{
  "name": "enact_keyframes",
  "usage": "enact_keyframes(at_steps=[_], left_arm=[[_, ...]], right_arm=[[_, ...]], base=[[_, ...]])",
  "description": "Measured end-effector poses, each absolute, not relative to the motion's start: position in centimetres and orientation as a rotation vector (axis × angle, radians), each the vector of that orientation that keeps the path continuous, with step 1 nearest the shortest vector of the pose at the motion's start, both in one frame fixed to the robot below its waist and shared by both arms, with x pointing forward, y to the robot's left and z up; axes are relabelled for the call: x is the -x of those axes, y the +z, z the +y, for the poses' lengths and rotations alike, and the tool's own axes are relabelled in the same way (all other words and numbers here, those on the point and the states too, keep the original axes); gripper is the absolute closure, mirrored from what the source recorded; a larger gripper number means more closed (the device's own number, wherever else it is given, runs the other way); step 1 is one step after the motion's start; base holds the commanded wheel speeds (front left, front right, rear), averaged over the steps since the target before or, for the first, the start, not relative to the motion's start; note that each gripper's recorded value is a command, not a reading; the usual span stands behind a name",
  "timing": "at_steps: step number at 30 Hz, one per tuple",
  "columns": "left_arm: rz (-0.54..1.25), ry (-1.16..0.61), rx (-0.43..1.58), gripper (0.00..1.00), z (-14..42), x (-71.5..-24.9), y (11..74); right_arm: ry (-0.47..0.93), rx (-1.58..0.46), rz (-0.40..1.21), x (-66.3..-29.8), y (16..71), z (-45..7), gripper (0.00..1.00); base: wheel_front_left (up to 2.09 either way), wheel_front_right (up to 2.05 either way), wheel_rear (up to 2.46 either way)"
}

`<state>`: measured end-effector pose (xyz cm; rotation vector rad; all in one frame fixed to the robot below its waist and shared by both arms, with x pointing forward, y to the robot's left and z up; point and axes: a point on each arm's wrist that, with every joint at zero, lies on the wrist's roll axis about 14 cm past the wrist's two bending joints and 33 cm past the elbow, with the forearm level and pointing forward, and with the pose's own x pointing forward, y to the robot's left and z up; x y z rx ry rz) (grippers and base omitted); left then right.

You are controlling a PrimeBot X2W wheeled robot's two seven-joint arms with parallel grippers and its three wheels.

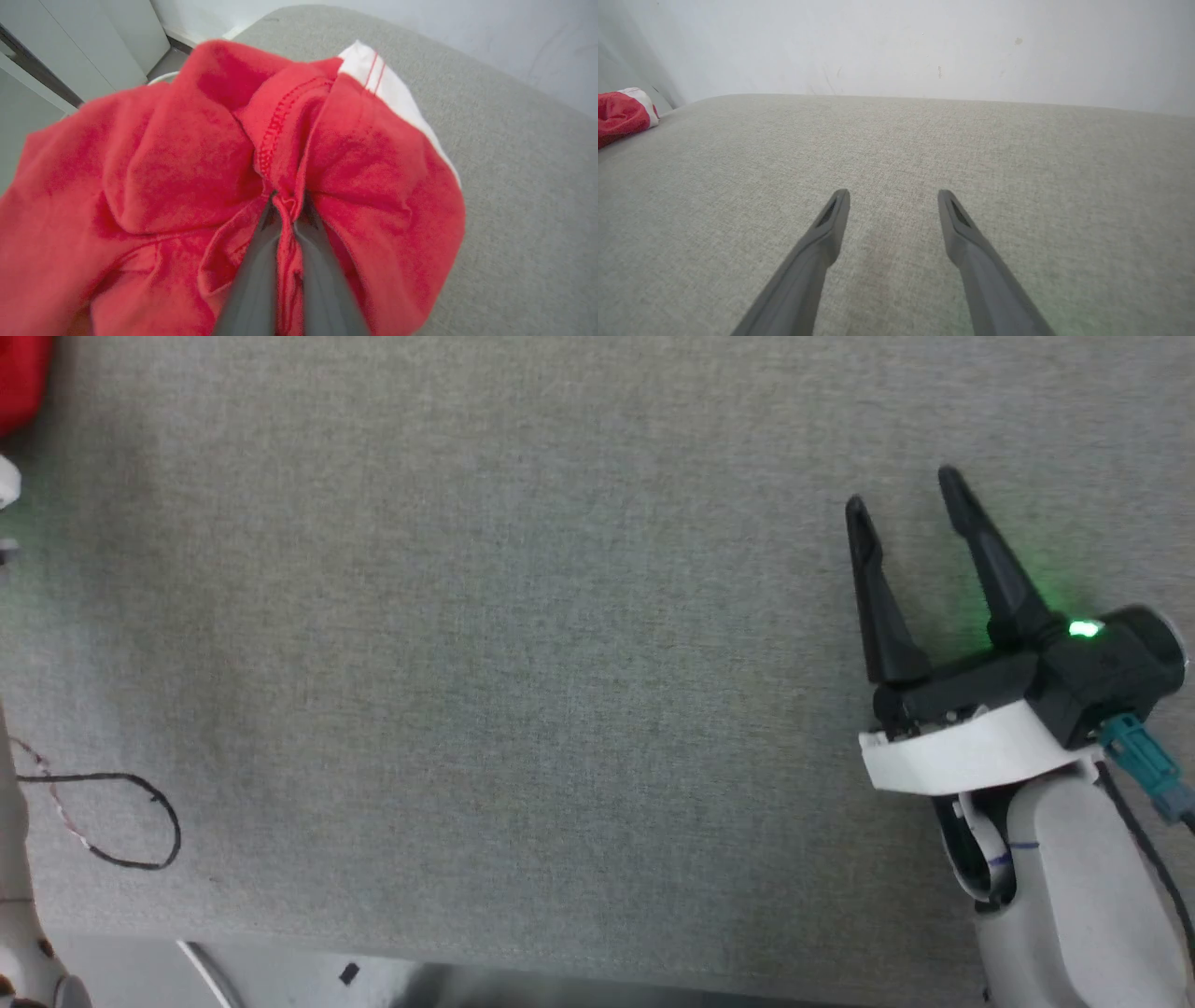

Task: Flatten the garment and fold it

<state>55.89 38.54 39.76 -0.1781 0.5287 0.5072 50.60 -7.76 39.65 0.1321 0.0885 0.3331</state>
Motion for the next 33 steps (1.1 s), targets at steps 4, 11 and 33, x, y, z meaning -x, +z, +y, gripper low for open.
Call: enact_keyframes(at_steps=[4,11,33], left_arm=[[0.313,0.523,0.065,1.00,39.2,-56.6,45.2],[-0.067,0.427,-0.051,1.00,36.9,-56.5,57.3],[-0.459,-0.461,0.126,1.00,4.5,-51.1,76.7]], right_arm=[[0.302,-0.125,0.110,-49.1,40.0,-9.1,0.00],[0.232,-0.122,0.088,-46.2,42.8,-11.7,0.00],[0.085,-0.095,-0.188,-39.5,54.8,-17.5,0.00]], base=[[0.00,0.00,0.00],[0.00,0.00,0.00],[0.00,0.00,0.00]])
